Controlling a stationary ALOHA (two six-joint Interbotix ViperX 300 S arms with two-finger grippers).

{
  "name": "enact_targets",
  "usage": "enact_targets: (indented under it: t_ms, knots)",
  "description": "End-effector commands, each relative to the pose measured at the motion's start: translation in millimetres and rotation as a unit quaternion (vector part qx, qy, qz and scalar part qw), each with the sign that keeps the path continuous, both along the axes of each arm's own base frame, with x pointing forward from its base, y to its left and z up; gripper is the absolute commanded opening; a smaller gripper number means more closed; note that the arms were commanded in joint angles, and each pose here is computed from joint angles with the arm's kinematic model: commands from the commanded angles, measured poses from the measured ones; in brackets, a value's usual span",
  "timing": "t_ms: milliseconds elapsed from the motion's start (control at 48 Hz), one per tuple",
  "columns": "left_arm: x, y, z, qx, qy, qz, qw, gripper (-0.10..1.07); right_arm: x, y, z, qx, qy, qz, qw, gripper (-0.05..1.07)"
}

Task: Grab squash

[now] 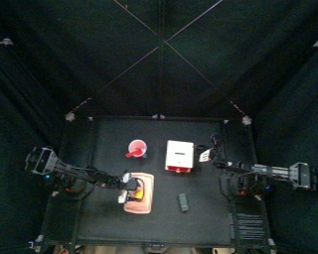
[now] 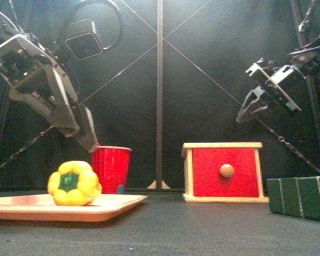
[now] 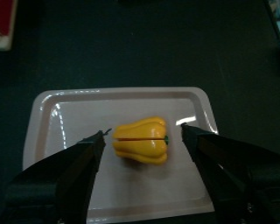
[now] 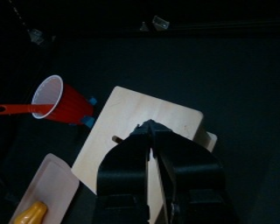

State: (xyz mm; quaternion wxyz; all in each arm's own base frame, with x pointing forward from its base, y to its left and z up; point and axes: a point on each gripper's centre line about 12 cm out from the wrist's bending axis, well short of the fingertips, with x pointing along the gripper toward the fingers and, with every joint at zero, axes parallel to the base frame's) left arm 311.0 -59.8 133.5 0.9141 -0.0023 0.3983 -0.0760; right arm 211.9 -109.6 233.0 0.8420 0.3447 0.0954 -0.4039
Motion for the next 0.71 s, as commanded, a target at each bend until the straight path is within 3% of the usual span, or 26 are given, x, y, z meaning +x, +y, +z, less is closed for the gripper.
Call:
enact_targets:
  t_ms: [0,458,688]
  knots:
    - [9.7,4.1,1.2,-0.001,0.001,0.007,1.0,1.01,1.5,-0.7,5.9,-0.005,-0.007,0.001,1.0,0.38]
    - [26.3,12.3,-22.7,-0.007,0.062,0.015,0.9979,1.01,1.3,-1.0,5.9,-0.005,-0.007,0.001,1.0,0.38]
    - [32.9,12.1,-26.9,-0.009,0.08,0.01,0.9967,1.01,1.3,-1.0,5.9,-0.005,-0.007,0.001,1.0,0.38]
